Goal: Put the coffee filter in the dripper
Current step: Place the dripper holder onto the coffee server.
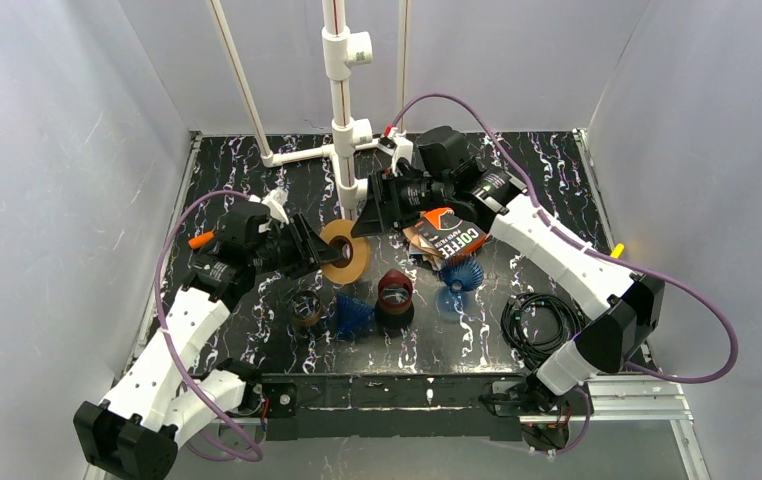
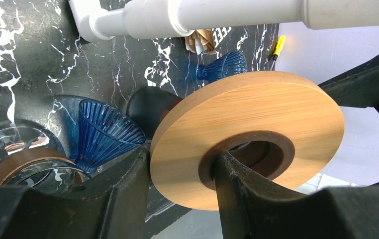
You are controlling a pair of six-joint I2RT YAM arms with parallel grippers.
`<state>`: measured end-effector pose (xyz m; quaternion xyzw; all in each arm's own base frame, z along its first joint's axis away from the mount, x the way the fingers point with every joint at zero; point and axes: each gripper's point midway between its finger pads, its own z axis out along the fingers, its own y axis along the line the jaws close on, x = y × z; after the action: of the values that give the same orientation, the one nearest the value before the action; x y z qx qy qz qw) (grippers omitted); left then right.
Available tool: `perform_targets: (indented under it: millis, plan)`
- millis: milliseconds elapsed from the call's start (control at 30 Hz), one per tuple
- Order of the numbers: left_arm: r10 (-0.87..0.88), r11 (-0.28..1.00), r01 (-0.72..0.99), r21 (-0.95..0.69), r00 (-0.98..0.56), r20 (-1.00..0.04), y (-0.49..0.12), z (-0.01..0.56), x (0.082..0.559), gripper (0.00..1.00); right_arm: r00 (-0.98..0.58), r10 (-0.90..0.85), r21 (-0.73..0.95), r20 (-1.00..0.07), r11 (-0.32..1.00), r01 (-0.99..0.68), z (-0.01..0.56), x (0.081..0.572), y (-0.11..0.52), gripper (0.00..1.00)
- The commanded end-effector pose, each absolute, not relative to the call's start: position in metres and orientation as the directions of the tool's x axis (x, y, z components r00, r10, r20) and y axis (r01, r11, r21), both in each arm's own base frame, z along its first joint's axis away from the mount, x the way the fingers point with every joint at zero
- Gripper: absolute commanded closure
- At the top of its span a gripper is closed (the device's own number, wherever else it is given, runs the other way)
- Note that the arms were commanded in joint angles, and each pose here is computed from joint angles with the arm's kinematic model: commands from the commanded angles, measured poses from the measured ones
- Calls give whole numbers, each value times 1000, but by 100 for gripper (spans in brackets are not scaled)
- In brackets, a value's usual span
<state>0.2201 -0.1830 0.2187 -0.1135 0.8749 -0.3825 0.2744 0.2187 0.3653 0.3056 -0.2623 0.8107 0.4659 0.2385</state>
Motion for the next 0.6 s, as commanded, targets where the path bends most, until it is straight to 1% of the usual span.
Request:
perform_targets:
  millis: [0, 133, 267, 367, 400, 500, 567]
  plan:
    - [-409, 666, 51, -744, -809, -422, -192, 241, 223, 100, -759, -203, 669, -618, 372, -644, 312, 213, 375, 27]
    - [-415, 657, 53, -752, -808, -419, -196, 245, 224, 100, -778, -218, 680, -590, 386, -624, 304, 212, 375, 37]
    - [-423, 637, 79, -767, -796, -433, -202, 253, 223, 100, -790, -222, 687, -571, 398, -608, 298, 213, 375, 38]
    - [-418, 632, 100, -769, -792, -446, -204, 258, 223, 100, -792, -226, 691, -567, 393, -607, 297, 212, 376, 42]
    - [-415, 630, 106, -769, -791, -449, -205, 259, 223, 100, -792, -228, 695, -566, 385, -607, 297, 212, 377, 47]
    - [-412, 627, 120, -770, -788, -458, -207, 262, 223, 100, -791, -232, 700, -566, 372, -609, 298, 210, 378, 66]
    - [-414, 624, 127, -771, -784, -464, -207, 264, 223, 100, -788, -227, 698, -572, 370, -613, 299, 211, 377, 83]
